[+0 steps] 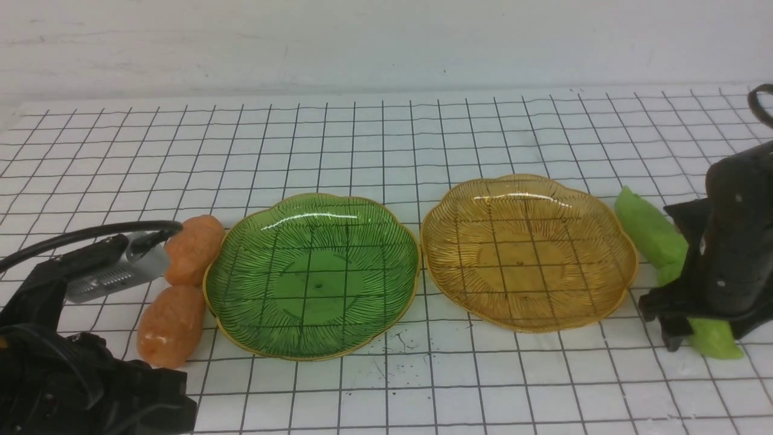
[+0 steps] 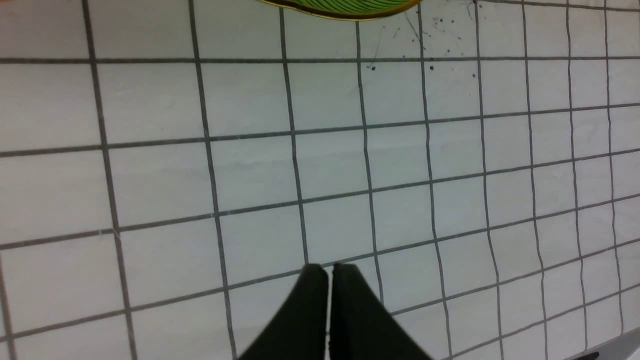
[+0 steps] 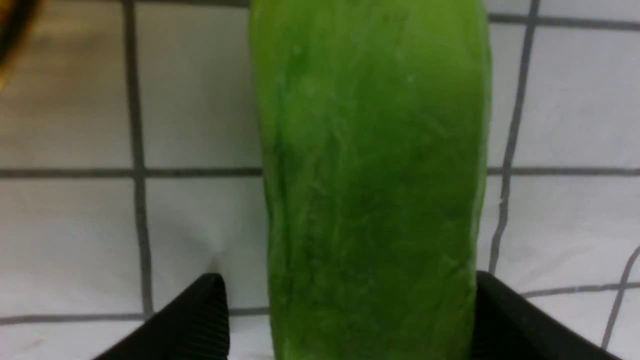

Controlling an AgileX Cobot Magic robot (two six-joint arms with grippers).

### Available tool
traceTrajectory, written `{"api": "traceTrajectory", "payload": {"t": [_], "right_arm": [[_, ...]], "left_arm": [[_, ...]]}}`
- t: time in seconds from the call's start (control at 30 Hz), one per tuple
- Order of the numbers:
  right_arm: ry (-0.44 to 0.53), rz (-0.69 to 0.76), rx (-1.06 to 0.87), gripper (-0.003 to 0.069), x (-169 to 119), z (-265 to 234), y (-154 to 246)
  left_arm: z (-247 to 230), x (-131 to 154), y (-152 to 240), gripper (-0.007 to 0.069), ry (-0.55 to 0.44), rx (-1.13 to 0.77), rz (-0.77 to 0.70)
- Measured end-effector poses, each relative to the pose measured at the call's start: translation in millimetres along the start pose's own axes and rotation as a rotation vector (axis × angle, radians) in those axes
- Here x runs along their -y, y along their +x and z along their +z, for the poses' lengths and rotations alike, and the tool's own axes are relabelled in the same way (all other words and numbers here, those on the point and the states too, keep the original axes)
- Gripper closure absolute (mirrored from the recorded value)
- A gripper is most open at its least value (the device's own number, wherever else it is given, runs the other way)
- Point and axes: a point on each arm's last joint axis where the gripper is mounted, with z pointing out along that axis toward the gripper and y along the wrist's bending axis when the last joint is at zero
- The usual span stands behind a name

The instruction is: Put different types of vegetables on the plate.

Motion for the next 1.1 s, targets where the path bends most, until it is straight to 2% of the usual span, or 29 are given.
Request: {"api": "traceTrajectory", "payload": {"t": [0.07, 0.17, 0.2, 0.37, 0.47, 0.5, 0.57, 0.67, 0.7, 0.8, 0.93, 1.1], "right_arm": [[0.005, -0.002, -0.017, 0.0153, 1, -1, 1], [0.022, 0.0, -0.066, 0.03, 3, -6, 1], [0.03, 0.003, -0.093, 0.0305, 4, -10, 1], [0.031, 0.01, -0.081, 0.0301, 10, -39, -4], [-0.024, 0.054, 0.019, 0.0301, 11, -72, -6], [-0.111, 0.099, 0.058, 0.0301, 7, -91, -2], [-0.167, 0.108, 0.073, 0.0301, 4, -99, 0], [-0.388, 0.081, 0.185, 0.0301, -19, -112, -7], [-0.397, 0.077, 0.19, 0.0301, -21, -111, -8], [-0.499, 0.013, 0.298, 0.0301, -50, -104, -25], [-0.513, -0.029, 0.345, 0.0301, -76, -86, -38], [-0.509, -0.037, 0.314, 0.028, -89, -63, -44]], "left_arm": [[0, 0, 1, 0.0632, 0.002, -0.008, 0.0], [0, 0, 2, 0.0632, 0.004, -0.018, 0.0], [0, 0, 2, 0.0632, 0.004, -0.02, 0.0], [0, 0, 2, 0.0632, 0.005, -0.022, 0.0], [0, 0, 2, 0.0632, 0.005, -0.022, 0.0], [0, 0, 2, 0.0632, 0.005, -0.022, 0.0], [0, 1, 2, 0.0632, 0.006, -0.022, -0.002], [0, 1, 3, 0.0632, 0.013, -0.029, -0.006], [0, 1, 3, 0.0632, 0.013, -0.028, -0.007], [0, 1, 3, 0.0632, 0.015, -0.033, -0.007], [0, 2, 3, 0.0632, 0.017, -0.033, -0.008], [0, 2, 3, 0.0632, 0.021, -0.036, -0.01]]}}
